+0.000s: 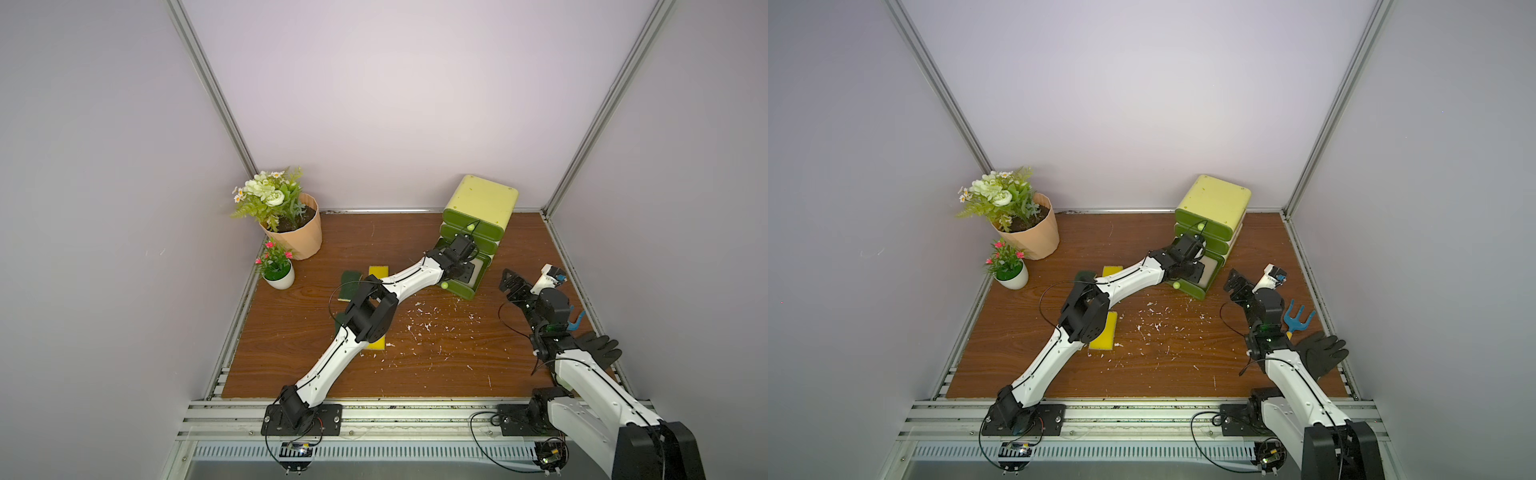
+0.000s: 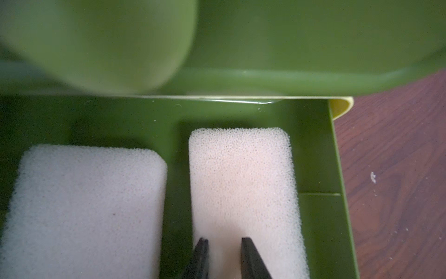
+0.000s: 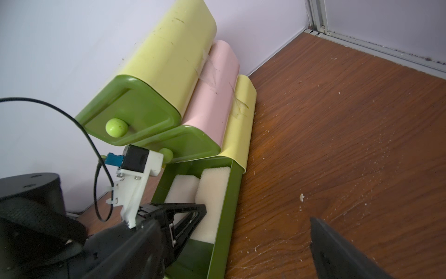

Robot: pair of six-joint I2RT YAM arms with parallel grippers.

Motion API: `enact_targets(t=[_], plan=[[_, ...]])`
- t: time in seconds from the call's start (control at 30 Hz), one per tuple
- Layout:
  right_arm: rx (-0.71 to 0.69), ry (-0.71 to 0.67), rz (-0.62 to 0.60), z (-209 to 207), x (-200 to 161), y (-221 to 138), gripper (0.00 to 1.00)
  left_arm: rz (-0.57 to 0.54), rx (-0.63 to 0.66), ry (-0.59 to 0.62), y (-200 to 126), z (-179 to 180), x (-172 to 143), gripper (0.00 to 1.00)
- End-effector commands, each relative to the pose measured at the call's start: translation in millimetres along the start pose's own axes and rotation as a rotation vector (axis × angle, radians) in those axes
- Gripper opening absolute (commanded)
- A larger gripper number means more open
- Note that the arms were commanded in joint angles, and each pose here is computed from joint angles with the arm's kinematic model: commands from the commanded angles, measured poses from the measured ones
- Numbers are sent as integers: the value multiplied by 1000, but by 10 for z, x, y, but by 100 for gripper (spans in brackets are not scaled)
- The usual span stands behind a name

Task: Take the sponge out of the drawer
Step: Pick up the sponge from the drawer.

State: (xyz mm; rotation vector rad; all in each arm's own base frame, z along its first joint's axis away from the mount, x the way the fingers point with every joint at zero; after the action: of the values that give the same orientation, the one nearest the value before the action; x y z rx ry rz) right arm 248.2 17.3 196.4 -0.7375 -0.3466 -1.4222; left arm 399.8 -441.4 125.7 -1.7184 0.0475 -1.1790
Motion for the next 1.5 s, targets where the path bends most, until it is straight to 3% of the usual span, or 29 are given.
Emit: enact_targets(t=[0.0, 0.2, 0.67, 0.97, 1.47], plan=[[26, 9, -29, 47, 38, -5, 99, 16, -6, -4, 88, 19, -47, 18], [26, 9, -31, 48, 41, -5, 99, 10, 14, -22, 52, 67, -19, 0], [28, 8, -29, 48, 38, -7, 99, -160, 13, -71, -405, 71, 366, 0], [29, 8, -31, 52, 43, -12, 99, -185, 32, -67, -652, 90, 475, 0], [31, 10, -29, 55, 42, -13, 99, -181, 15, -103, -979, 87, 311, 0]])
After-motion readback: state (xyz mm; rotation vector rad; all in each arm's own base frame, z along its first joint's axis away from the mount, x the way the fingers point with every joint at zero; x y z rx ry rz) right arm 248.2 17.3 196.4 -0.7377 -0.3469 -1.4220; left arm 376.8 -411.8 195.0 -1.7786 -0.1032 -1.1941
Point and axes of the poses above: each gripper's point midway between its finger pads, its own y axis out along the fingers, its own z axis along the line the jaws close on, x = y × z, the point moved 9 cm from there along -y, back along the fingers, and after that the axes turned 15 degrees about y, right-handed, at the moved point
